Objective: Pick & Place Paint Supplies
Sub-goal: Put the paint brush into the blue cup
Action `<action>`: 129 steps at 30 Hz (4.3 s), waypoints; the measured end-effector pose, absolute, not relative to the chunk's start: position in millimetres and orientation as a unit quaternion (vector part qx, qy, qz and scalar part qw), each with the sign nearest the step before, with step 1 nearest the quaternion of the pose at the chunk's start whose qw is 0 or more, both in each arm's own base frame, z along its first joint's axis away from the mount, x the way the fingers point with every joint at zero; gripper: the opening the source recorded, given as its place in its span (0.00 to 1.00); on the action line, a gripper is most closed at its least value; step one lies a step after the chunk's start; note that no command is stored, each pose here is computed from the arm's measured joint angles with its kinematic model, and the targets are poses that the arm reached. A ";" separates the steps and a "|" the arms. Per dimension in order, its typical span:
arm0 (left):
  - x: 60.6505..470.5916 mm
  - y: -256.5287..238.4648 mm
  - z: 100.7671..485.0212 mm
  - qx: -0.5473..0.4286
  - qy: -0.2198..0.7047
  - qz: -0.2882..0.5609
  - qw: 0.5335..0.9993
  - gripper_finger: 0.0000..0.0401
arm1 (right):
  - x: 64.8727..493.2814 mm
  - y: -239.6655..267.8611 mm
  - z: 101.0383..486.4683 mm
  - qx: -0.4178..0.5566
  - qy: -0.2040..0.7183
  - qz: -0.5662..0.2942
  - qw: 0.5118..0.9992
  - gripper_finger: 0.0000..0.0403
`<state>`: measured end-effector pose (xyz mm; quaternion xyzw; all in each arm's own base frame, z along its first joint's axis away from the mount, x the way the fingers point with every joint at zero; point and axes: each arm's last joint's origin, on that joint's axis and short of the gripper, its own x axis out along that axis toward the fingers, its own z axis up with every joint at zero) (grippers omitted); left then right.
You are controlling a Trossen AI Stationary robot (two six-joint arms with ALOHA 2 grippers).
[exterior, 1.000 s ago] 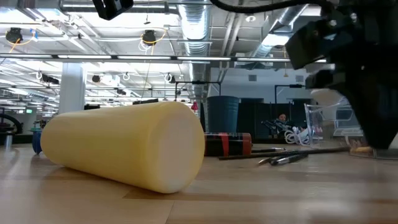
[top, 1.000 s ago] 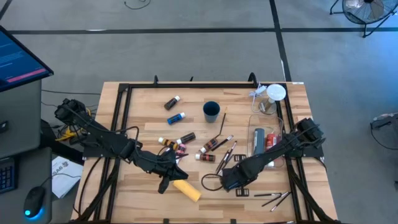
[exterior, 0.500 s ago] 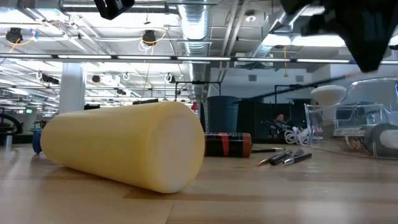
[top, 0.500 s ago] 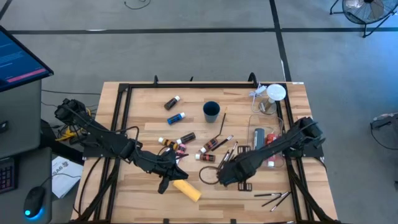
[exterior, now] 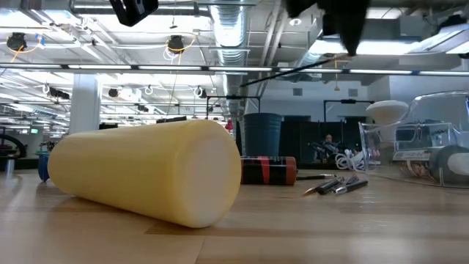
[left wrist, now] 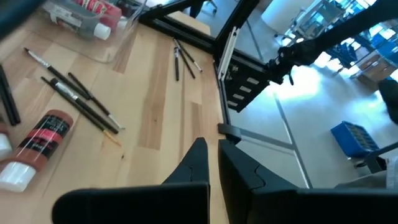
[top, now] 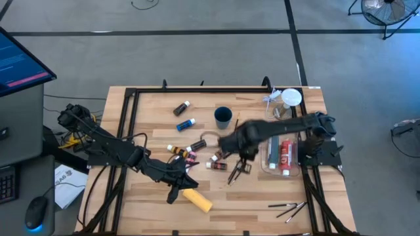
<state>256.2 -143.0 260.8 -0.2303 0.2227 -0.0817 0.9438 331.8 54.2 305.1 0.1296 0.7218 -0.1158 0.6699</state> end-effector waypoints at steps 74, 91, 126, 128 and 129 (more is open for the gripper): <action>258.5 -133.8 254.5 -0.200 0.274 -0.138 0.930 0.00 | 270.2 -144.3 371.9 0.722 0.494 -0.061 0.481 0.00; 257.6 -135.6 254.5 -0.185 0.273 -0.145 0.933 0.00 | 279.6 -161.2 325.1 0.724 0.526 -0.088 0.438 0.00; 258.5 -133.6 254.4 -0.182 0.269 -0.132 0.936 0.00 | 283.6 -179.4 307.4 0.742 0.521 -0.088 0.413 0.06; 258.5 -133.5 254.4 -0.182 0.269 -0.131 0.937 0.00 | 283.8 -179.6 307.3 0.743 0.520 -0.090 0.412 0.06; 258.5 -133.5 254.4 -0.182 0.269 -0.131 0.937 0.00 | 284.1 -179.8 307.2 0.743 0.519 -0.090 0.413 0.07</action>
